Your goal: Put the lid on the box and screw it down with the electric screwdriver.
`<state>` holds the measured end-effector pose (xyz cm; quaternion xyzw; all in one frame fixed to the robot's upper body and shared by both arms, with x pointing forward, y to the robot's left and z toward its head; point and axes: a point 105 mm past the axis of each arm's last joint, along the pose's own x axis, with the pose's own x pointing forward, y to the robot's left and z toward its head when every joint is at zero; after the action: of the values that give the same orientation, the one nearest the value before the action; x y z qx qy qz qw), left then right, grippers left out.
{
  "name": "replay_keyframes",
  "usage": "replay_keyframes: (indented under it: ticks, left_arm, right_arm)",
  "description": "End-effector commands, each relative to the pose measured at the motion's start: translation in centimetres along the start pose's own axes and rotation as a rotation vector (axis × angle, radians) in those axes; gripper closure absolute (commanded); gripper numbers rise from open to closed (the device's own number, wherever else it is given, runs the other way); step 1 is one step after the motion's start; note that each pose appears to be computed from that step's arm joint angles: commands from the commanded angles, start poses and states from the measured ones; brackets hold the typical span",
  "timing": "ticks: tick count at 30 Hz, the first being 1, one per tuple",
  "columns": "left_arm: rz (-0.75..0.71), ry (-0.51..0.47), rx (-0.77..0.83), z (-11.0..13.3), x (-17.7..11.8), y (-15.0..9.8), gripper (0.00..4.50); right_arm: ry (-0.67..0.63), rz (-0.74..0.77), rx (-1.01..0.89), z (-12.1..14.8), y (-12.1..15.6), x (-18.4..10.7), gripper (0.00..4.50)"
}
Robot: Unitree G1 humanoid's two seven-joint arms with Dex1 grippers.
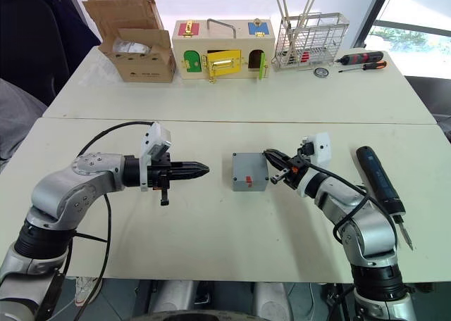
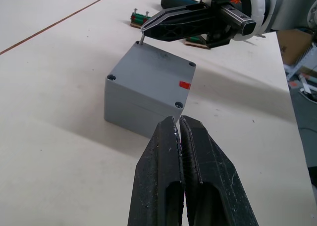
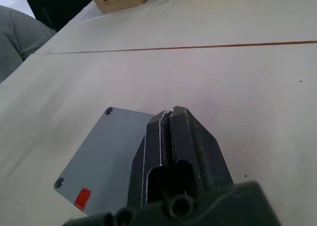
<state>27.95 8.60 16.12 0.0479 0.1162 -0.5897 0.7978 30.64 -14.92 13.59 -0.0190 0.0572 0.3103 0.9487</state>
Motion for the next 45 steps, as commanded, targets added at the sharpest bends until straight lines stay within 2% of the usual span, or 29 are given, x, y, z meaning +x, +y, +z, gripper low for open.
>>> replay_keyframes:
  ticks: [1,7,8,10,15,17,22,25,26,29,33,35,37,41,45]
  left_arm:
    - [-0.011,-0.036,0.056,1.5,-0.1,-0.4,4.4]
    - [-0.021,-0.04,0.065,1.8,-0.1,-0.6,4.4]
    - [-0.022,-0.04,0.066,1.7,0.0,-0.7,4.4]
    - [-0.023,-0.042,0.066,1.7,0.0,-0.7,4.4]
    - [-0.03,-0.05,0.069,1.9,0.2,-0.9,4.4]
    - [-0.039,-0.056,0.076,2.0,0.3,-0.9,4.4]
    - [-0.082,-0.071,0.119,2.8,1.0,-1.5,4.4]
    - [-0.134,-0.093,0.159,3.6,1.9,-2.4,4.4]
    - [-0.157,-0.097,0.178,3.8,2.3,-2.9,4.4]
    - [-0.216,-0.104,0.22,4.0,3.4,-4.1,4.4]
    - [-0.285,-0.096,0.252,3.5,4.5,-5.3,4.4]
    - [-0.284,-0.087,0.266,3.4,4.7,-5.3,4.4]
    - [-0.275,-0.082,0.278,3.2,4.7,-5.2,4.4]
    - [-0.257,-0.076,0.277,2.7,4.5,-5.3,4.4]
    - [-0.249,-0.088,0.272,2.9,4.6,-5.9,4.4]
  right_arm:
    - [-0.015,-0.007,-0.018,0.5,-0.2,-0.2,4.46]
    - [0.013,0.001,-0.036,0.1,-0.3,0.3,4.46]
    - [0.015,0.002,-0.041,0.1,-0.3,0.3,4.21]
    - [0.022,0.006,-0.053,0.0,-0.3,0.3,3.63]
    - [0.01,-0.007,-0.072,0.9,-0.9,-0.3,1.07]
    - [-0.008,-0.013,-0.076,2.0,-1.2,-0.9,0.35]
    - [-0.05,-0.093,-0.049,5.5,-3.6,-3.2,0.35]
    - [-0.039,-0.196,-0.144,8.4,-6.4,-5.8,0.35]
    - [-0.004,-0.223,-0.172,9.0,-7.3,-6.9,0.17]
    - [0.126,-0.319,-0.203,9.6,-10.1,-10.0,0.17]
    - [0.526,-0.419,-0.101,6.8,-13.7,-15.1,0.17]
    - [0.63,-0.464,-0.034,5.9,-14.8,-16.6,0.17]
    - [0.742,-0.424,0.071,4.7,-14.7,-17.7,0.17]
    - [0.828,-0.386,0.191,3.4,-15.2,-18.3,0.17]
    - [0.899,-0.371,0.227,2.4,-16.0,-18.7,0.17]
